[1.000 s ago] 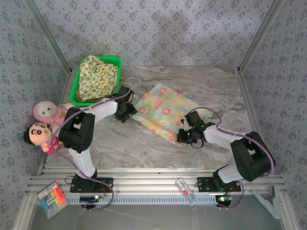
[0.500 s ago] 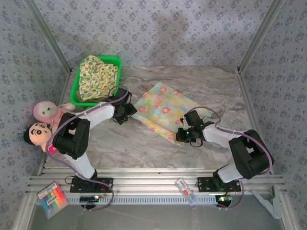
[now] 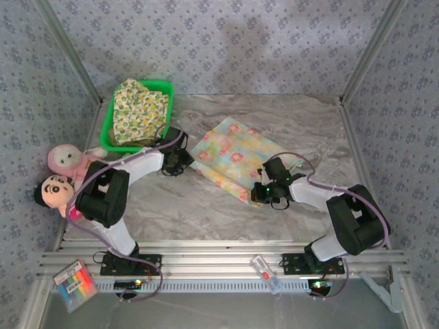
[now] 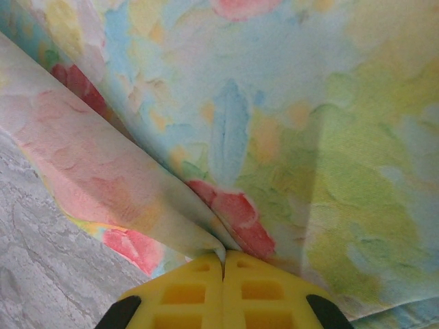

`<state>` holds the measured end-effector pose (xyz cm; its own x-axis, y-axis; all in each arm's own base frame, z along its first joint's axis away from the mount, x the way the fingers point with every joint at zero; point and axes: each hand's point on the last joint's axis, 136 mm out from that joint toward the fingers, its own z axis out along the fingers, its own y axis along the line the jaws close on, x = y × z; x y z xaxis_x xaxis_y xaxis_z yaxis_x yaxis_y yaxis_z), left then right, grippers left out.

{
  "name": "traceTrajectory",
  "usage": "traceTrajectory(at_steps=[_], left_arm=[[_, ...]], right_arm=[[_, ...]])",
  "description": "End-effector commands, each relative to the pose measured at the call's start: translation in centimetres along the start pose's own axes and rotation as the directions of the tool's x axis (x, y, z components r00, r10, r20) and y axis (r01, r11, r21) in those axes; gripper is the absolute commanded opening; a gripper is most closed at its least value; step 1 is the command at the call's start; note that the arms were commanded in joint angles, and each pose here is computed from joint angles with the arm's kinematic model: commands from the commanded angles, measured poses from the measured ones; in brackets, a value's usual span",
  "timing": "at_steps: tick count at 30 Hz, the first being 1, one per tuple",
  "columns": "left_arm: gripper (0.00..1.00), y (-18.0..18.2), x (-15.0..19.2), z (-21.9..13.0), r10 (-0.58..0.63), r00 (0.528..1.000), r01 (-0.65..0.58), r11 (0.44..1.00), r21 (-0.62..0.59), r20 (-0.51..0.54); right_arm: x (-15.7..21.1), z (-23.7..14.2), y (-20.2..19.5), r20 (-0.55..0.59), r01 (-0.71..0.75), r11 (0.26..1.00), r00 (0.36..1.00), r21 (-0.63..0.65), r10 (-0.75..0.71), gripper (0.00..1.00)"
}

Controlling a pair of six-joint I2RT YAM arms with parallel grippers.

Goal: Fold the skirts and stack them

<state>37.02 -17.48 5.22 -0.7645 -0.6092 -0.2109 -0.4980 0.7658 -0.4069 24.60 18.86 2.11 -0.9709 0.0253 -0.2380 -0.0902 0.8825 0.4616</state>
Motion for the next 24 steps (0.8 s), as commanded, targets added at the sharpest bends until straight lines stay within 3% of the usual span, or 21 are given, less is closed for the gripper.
traceTrajectory(at_steps=[1,8,15,20,24], left_arm=[[0.46,-1.7,-0.2,0.5,0.016,1.0,-0.016,0.999,0.028,-0.01],[0.46,-2.7,-0.6,1.7,0.045,0.999,-0.044,0.999,0.03,-0.022],[0.38,-2.5,-0.3,3.0,0.049,0.998,-0.048,0.999,0.007,-0.042],[0.31,-2.0,-0.2,3.5,0.049,0.998,-0.05,0.999,-0.01,-0.046],[0.18,-2.2,-0.4,3.0,0.052,0.998,-0.052,0.999,-0.004,-0.037]], right_arm=[[2.7,1.0,-2.6,-0.086,-0.047,0.993,0.995,0.107,0.056,0.0],[2.9,1.1,-2.6,-0.091,-0.046,0.994,0.994,0.099,0.055,0.0],[3.0,1.2,-2.4,-0.087,-0.044,0.995,0.995,0.088,0.052,0.0],[3.1,1.2,-2.2,-0.087,-0.036,0.996,0.995,0.08,0.043,0.0],[3.0,1.1,-2.0,-0.079,-0.029,0.997,0.996,0.076,0.035,0.0]])
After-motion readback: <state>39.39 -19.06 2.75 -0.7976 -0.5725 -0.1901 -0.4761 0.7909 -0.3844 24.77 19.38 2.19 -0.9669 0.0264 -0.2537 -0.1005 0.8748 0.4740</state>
